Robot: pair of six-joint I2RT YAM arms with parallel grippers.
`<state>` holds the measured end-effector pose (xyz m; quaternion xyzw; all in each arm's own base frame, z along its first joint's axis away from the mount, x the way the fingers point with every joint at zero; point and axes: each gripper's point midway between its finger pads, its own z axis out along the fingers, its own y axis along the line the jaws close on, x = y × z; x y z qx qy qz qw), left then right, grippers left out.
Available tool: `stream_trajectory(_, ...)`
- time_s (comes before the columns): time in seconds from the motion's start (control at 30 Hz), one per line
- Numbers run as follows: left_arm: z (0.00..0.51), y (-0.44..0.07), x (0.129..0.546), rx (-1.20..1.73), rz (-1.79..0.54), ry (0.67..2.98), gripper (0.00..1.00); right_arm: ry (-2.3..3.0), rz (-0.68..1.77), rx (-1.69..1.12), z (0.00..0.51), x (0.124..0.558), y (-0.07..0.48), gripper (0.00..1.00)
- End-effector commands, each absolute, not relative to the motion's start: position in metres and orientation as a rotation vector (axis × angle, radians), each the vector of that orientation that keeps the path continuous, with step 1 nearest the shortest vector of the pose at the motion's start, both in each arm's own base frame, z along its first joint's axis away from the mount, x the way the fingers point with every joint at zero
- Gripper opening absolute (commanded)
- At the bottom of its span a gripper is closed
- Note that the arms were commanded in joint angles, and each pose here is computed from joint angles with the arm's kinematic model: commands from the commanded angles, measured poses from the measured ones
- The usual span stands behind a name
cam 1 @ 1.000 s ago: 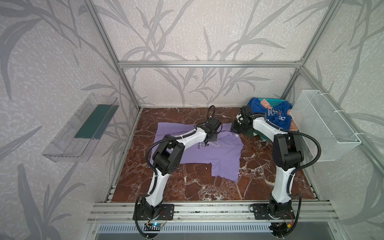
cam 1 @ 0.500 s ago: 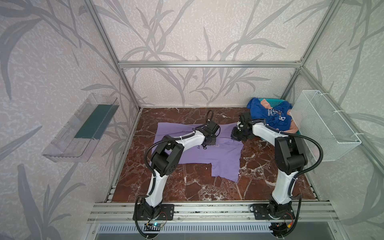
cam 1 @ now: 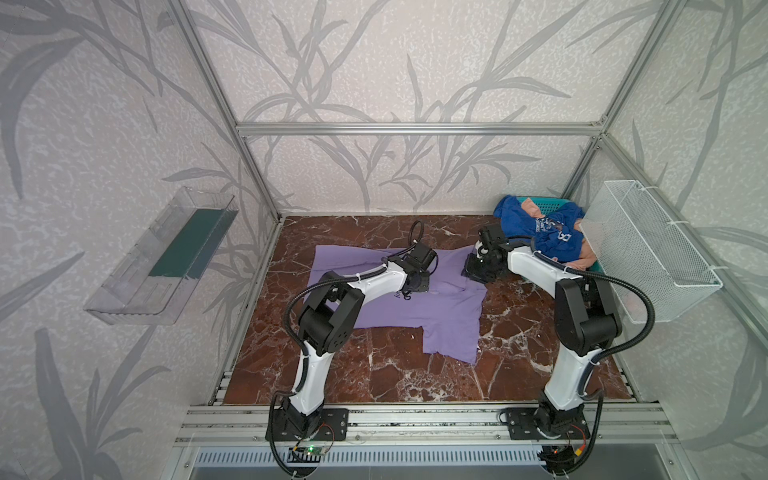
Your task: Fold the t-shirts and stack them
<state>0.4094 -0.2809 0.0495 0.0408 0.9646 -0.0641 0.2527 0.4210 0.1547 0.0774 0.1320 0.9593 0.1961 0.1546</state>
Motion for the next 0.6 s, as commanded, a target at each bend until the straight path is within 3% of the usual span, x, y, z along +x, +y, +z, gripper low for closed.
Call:
stream_trajectory(0.0, 0.078, -0.265, 0.41, 0.077, -0.14, 2.562, 0.22, 2.729, 0.518, 0.356, 0.091, 0.418, 0.147, 0.38)
stream_trajectory(0.3, 0.087, -0.205, 0.402, -0.092, -0.024, 2.533, 0.48, 2.731, 0.479, 0.318, 0.076, 0.464, 0.151, 0.38)
stream_trajectory(0.57, 0.064, -0.129, 0.387, -0.309, 0.085, 2.558, 0.52, 2.741, 0.411, 0.327, 0.05, 0.516, 0.155, 0.38)
